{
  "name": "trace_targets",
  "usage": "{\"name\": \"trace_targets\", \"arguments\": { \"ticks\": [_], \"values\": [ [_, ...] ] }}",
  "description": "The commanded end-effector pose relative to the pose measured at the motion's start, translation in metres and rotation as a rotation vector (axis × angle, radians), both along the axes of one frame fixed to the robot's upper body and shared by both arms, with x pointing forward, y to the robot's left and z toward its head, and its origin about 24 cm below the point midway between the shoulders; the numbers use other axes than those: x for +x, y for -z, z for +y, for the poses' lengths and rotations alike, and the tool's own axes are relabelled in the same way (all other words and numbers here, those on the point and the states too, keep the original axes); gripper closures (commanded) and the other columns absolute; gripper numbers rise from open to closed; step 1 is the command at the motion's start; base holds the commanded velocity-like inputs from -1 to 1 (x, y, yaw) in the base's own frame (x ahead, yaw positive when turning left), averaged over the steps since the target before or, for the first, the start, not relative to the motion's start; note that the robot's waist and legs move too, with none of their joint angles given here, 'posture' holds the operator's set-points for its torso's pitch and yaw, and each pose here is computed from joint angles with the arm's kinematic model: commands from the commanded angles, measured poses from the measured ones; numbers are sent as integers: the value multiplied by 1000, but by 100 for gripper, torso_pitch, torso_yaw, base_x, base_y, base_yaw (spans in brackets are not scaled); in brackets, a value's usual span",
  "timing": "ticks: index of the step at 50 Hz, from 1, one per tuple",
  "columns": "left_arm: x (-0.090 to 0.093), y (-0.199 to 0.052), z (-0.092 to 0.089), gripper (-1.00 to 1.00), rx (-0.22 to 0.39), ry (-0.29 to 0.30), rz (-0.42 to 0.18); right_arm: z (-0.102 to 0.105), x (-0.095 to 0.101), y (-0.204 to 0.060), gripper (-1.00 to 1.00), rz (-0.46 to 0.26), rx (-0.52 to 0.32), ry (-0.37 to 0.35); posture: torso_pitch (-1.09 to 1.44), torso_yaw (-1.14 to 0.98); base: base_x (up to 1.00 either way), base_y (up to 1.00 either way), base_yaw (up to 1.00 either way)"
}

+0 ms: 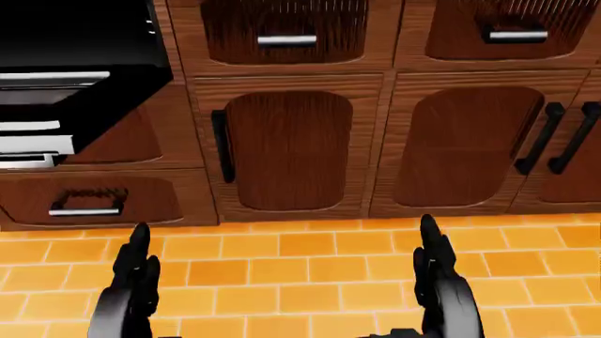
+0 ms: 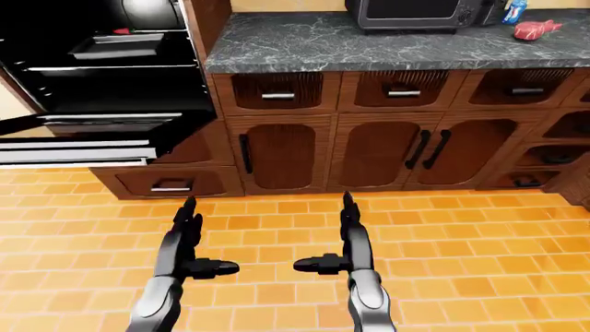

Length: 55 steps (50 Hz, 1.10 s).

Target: Close the oven door.

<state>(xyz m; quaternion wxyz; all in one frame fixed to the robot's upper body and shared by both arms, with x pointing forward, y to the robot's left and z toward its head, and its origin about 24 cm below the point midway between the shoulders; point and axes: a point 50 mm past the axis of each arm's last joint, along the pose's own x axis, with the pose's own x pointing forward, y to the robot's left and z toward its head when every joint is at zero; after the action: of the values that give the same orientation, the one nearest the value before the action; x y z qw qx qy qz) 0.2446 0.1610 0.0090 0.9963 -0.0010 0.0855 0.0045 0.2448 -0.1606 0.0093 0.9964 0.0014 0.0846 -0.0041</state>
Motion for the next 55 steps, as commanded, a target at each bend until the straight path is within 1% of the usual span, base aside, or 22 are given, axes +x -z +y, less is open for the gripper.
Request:
{"name": "trace_targets", "arguments": {
  "ticks": [1, 2, 3, 4, 5, 6, 7, 10, 11, 12, 13, 14, 16, 21, 24, 28, 35, 38, 39, 43, 45, 55],
  "values": [
    [10, -62, 6, -100, 9, 12, -252, -4, 12, -49, -100, -197, -2, -13, 0, 0, 0, 0, 0],
    [10, -66, 9, -100, 4, 9, -260, -6, 13, -53, -100, -203, 2, -11, 0, 0, 0, 0, 0],
    [11, -75, 15, -100, -14, 0, -275, -10, 14, -62, -100, -215, 5, -3, 0, 0, 0, 0, 0],
    [12, -80, 17, -100, -21, -12, -276, -12, 15, -66, -100, -223, 4, -3, 0, 0, 0, 0, 0],
    [13, -83, 19, -100, 5, -24, -289, -14, 16, -69, -100, -229, 5, 1, 0, 0, 0, 0, 0],
    [13, -90, 22, -100, -10, -27, -286, -16, 17, -74, -100, -240, 6, 6, 0, 0, 0, 0, 0],
    [14, -95, 24, -100, -6, -36, -296, -18, 18, -78, -100, -248, 5, 8, 0, 0, 0, 0, 0],
    [14, -112, 30, -100, 12, -56, -338, -19, 18, -95, -100, -282, 3, 2, 0, 0, 0, 0, 0],
    [13, -122, 34, -100, 17, -69, -366, -20, 18, -103, -100, -302, 0, 6, 0, 0, 0, 0, 0],
    [13, -128, 36, -100, 13, -70, -381, -21, 17, -108, -100, -314, 3, 3, 0, 0, 0, 0, 0],
    [12, -137, 39, -100, 21, -80, -402, -22, 18, -115, -100, -331, -2, 1, 0, 0, 0, 0, 0],
    [10, -149, 42, -100, 14, -81, -430, -23, 17, -125, -100, -351, -6, 1, 0, 0, 0, 0, 0],
    [9, -163, 48, -100, 14, -100, -462, -26, 16, -138, -100, -376, -1, 3, 0, 0, 0, 0, 0],
    [4, -202, 67, -100, 21, -156, -544, -43, 18, -173, -100, -438, -2, 50, 0, 0, 0, 0, 0],
    [1, -216, 78, -100, 21, -185, -572, -54, 19, -191, -100, -478, -15, 78, 0, 0, 0, 0, 0],
    [1, -224, 92, -100, 34, -228, -588, -69, 18, -217, -100, -533, -24, 120, 0, 0, 0, 0, 0],
    [-3, -236, 114, -100, 56, -291, -613, -82, 14, -239, -100, -570, -42, 158, 0, 0, 0, 0, 0],
    [-4, -240, 118, -100, 49, -303, -617, -81, 13, -239, -100, -579, -57, 150, 0, 0, 0, 0, 0],
    [-5, -241, 120, -100, 57, -309, -622, -80, 13, -238, -100, -579, -56, 147, 0, 0, 0, 8, 0],
    [-6, -242, 121, -100, 59, -310, -624, -78, 13, -238, -100, -576, -78, 137, 0, 0, 0, 14, 0],
    [-6, -242, 121, -100, 57, -309, -622, -81, 13, -238, -100, -574, -71, 142, 0, 0, 0, 20, 0],
    [-7, -244, 124, -100, 54, -321, -627, -80, 12, -241, -100, -568, -39, 139, 0, 0, 0, 52, 0]
  ]
}}
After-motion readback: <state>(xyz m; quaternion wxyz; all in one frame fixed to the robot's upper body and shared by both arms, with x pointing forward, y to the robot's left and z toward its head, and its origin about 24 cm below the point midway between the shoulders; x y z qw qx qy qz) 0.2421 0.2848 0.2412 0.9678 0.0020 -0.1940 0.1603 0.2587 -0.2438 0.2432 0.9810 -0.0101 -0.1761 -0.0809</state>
